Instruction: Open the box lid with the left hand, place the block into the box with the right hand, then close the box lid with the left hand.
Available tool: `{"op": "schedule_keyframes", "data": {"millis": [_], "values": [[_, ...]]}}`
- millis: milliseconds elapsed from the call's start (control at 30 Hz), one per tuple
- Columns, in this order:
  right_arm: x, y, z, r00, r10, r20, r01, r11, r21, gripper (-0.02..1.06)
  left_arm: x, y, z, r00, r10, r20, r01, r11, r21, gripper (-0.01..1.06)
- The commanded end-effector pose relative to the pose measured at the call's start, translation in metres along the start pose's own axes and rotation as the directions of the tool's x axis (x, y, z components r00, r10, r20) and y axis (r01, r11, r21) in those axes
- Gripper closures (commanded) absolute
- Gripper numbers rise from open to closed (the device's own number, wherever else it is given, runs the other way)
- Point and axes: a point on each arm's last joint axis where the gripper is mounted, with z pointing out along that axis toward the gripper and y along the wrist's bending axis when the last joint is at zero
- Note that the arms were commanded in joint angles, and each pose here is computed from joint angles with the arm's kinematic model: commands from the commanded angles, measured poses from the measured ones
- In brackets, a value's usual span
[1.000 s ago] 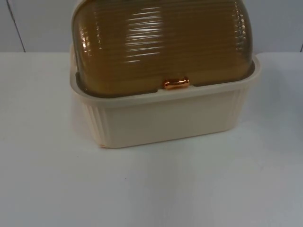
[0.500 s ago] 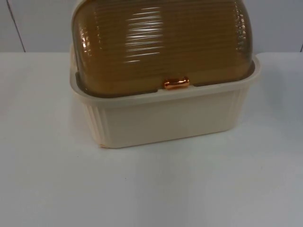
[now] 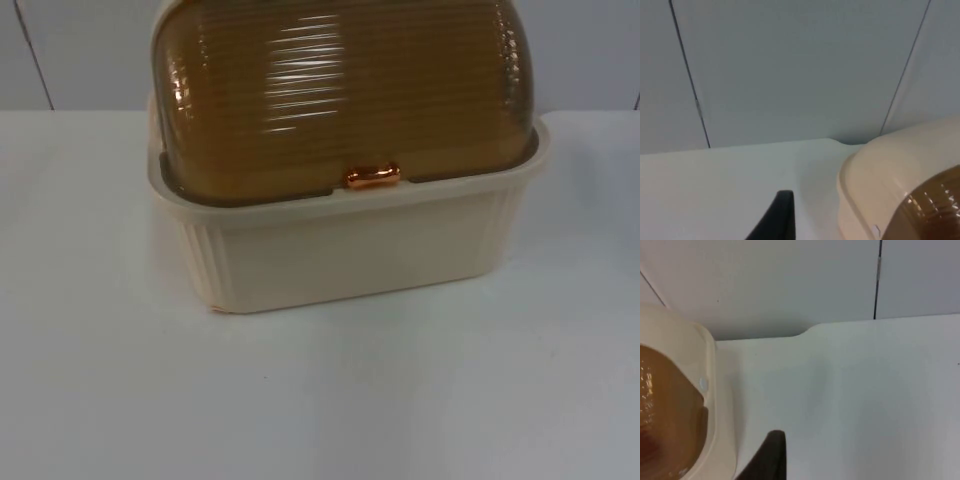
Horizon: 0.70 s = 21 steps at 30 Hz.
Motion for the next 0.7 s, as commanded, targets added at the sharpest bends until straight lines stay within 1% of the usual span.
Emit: {"op": "schedule_keyframes", "data": {"millis": [0,67,100,200,233,300,333,367,467,500,533,567,600,667], "values": [[-0.004,0.001,-0.009,0.999,-0.006,0.037,0.005,1.000,0.008,0.00,0.001,-0.003,-0.003,1.000,0.000,-0.008,0.000,1.000,0.017,0.01],[-0.007,0.003,-0.021,0.997,-0.027,0.079,0.025,0.999,0.024,0.00,0.002,-0.003,-0.004,1.000,-0.007,-0.018,0.007,1.000,0.022,0.01],[-0.007,0.003,-0.021,0.997,-0.027,0.079,0.025,0.999,0.024,0.00,0.002,-0.003,-0.004,1.000,-0.007,-0.018,0.007,1.000,0.022,0.01],[-0.008,0.009,-0.045,0.990,-0.045,0.132,0.042,0.999,0.024,0.00,0.002,-0.004,-0.005,1.000,-0.007,-0.022,0.007,1.000,0.027,0.01],[-0.009,0.013,-0.058,0.985,-0.052,0.167,0.048,0.998,0.027,0.00,0.003,-0.005,-0.005,1.000,-0.007,-0.029,0.008,1.000,0.030,0.01],[-0.009,0.018,-0.076,0.977,-0.023,0.210,0.020,1.000,0.018,0.00,0.004,-0.005,-0.006,0.999,0.011,-0.038,-0.010,0.999,0.036,0.01],[-0.009,0.018,-0.076,0.977,-0.023,0.210,0.020,1.000,0.018,0.00,0.004,-0.005,-0.006,0.999,0.011,-0.038,-0.010,0.999,0.036,0.01],[-0.007,0.020,-0.084,0.976,-0.007,0.217,0.003,1.000,0.016,0.00,0.005,-0.006,-0.006,0.999,0.021,-0.043,-0.019,0.999,0.040,0.01],[0.001,0.023,-0.095,0.985,0.025,0.168,-0.028,0.999,0.017,0.00,0.004,-0.007,-0.008,0.998,0.046,-0.038,-0.045,0.998,0.048,0.01],[0.005,0.024,-0.100,0.990,0.006,0.142,-0.009,1.000,0.024,0.00,0.004,-0.010,-0.012,0.998,0.054,-0.028,-0.053,0.997,0.058,0.01],[0.005,0.024,-0.100,0.990,0.006,0.142,-0.009,1.000,0.024,0.00,0.004,-0.010,-0.012,0.998,0.054,-0.028,-0.053,0.997,0.058,0.01],[0.009,0.023,-0.108,0.990,-0.036,0.133,0.028,0.998,0.061,0.00,0.004,-0.015,-0.017,0.997,0.074,-0.013,-0.073,0.995,0.068,0.01],[0.010,0.024,-0.115,0.988,-0.033,0.149,0.022,0.997,0.075,0.00,0.003,-0.021,-0.028,0.995,0.094,0.016,-0.094,0.992,0.080,0.01],[0.012,0.027,-0.128,0.982,-0.043,0.183,0.024,0.994,0.106,0.00,0.004,-0.029,-0.043,0.994,0.094,0.050,-0.099,0.990,0.103,0.01]]}}
